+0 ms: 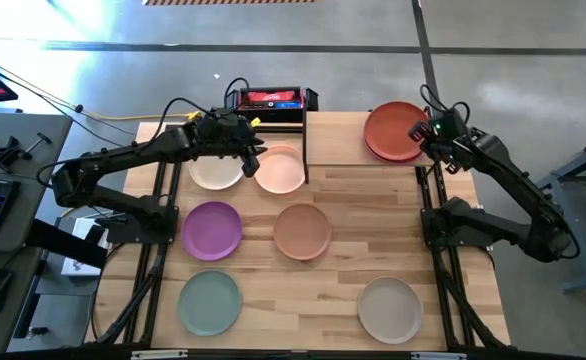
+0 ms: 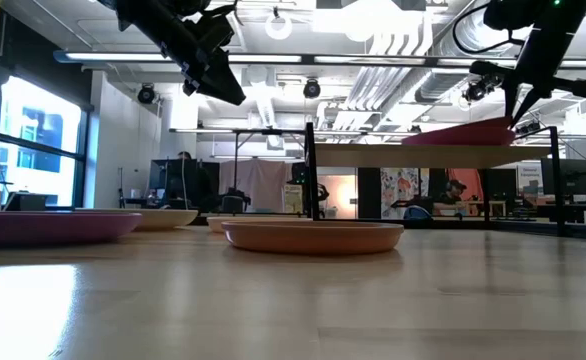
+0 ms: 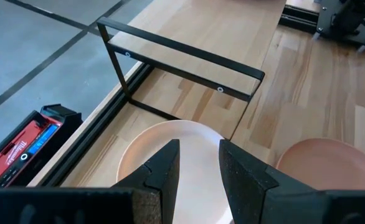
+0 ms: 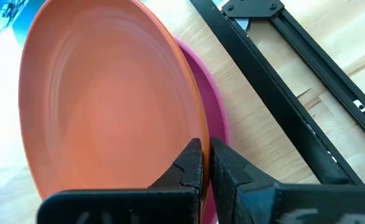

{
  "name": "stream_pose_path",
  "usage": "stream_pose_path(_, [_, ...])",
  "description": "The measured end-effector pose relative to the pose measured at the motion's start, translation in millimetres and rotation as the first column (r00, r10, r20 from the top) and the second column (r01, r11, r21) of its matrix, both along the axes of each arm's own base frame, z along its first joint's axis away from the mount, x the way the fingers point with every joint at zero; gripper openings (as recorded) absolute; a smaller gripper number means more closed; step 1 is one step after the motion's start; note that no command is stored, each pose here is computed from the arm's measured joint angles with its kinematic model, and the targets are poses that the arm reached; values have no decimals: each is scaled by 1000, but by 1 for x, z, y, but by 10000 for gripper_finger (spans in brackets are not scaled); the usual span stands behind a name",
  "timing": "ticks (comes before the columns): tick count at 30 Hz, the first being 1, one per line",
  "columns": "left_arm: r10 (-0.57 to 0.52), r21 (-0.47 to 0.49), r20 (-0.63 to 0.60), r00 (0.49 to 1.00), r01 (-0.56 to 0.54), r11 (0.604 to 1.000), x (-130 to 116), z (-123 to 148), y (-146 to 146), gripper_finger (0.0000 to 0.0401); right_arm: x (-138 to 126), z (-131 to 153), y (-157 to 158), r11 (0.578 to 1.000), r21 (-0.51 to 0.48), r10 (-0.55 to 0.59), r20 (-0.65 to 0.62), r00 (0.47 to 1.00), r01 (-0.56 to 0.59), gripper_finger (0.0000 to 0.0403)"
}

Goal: Place and stack plates onto a shelf
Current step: Stack the orange plate on top of the pink plate

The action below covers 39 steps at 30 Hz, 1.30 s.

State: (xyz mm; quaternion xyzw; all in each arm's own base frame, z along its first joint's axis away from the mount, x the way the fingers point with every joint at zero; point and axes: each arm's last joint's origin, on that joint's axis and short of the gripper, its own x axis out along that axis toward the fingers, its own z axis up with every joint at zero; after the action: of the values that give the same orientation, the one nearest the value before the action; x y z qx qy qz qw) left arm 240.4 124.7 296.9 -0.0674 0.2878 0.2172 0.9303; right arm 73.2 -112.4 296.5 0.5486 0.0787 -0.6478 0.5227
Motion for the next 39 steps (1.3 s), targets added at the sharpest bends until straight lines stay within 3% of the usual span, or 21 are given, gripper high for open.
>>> stream_pose_path(39, [15, -20, 10, 1000, -15, 1000, 0, 0, 0, 104, 1, 0, 0, 998, 10, 62, -10, 998, -62, 1])
